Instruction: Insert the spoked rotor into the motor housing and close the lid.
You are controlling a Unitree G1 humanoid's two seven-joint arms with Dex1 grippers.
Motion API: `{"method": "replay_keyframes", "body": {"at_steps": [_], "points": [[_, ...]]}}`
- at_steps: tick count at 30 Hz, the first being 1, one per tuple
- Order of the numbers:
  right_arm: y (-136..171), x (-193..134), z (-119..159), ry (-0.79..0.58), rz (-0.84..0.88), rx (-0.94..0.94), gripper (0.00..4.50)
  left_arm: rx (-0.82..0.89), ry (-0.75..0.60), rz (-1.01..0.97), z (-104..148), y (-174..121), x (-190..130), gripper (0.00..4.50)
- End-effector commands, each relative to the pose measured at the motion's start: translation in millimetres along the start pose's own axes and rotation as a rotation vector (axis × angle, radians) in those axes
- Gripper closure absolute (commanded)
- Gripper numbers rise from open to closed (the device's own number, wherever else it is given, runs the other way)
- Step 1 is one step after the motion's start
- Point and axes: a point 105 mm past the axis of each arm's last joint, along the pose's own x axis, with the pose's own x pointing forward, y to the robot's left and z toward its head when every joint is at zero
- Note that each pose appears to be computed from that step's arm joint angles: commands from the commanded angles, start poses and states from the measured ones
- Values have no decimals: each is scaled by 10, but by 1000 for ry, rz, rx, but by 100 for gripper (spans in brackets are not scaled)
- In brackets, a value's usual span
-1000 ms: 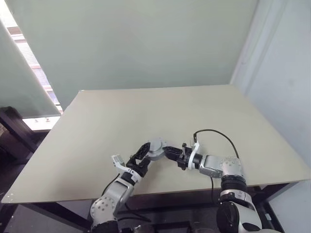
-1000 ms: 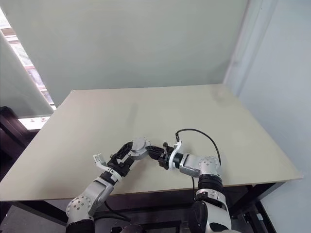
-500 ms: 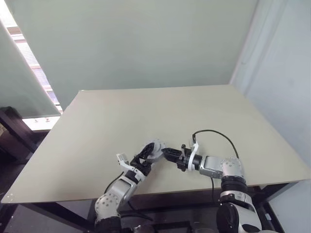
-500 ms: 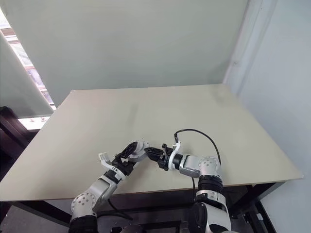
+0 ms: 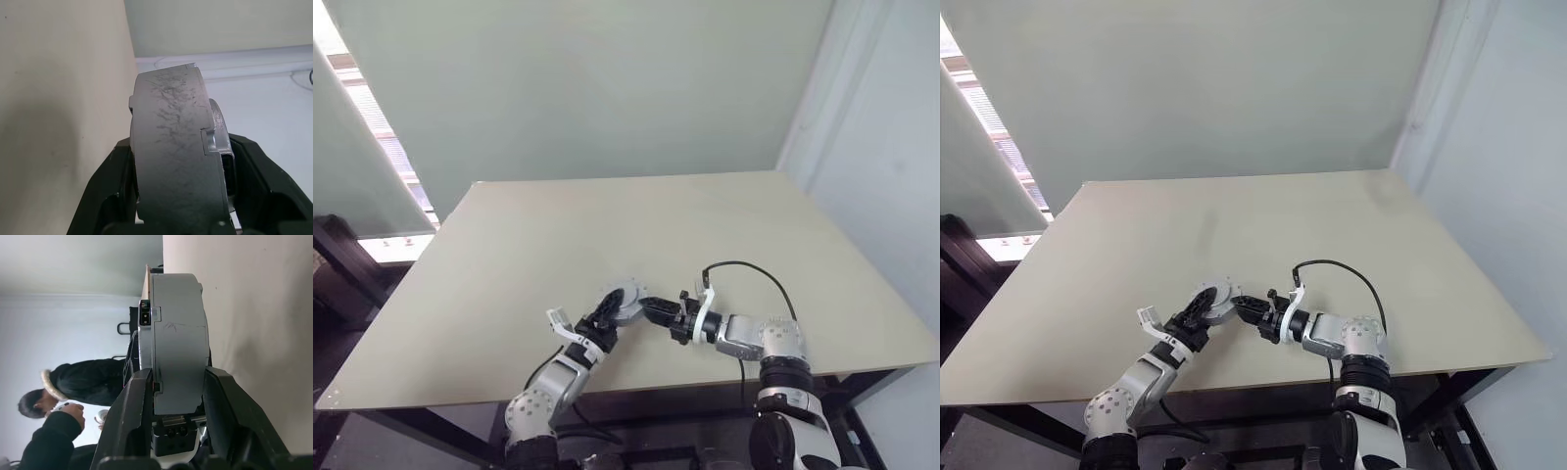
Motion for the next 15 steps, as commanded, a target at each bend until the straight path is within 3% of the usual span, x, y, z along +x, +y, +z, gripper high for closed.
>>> {"method": "replay_keyframes", "body": {"at_steps": [1,9,15], "points": [[205,14,137,-60,52,-140,294,-6,-26,-43,-12,-103,85,231],[208,-3,256,-121,52,-198,14,-10,-70,-56,52,-131,83,247],[120,-68,363,-166,-30,-313,0,8,-158,-72,224,-184,53,247]]}}
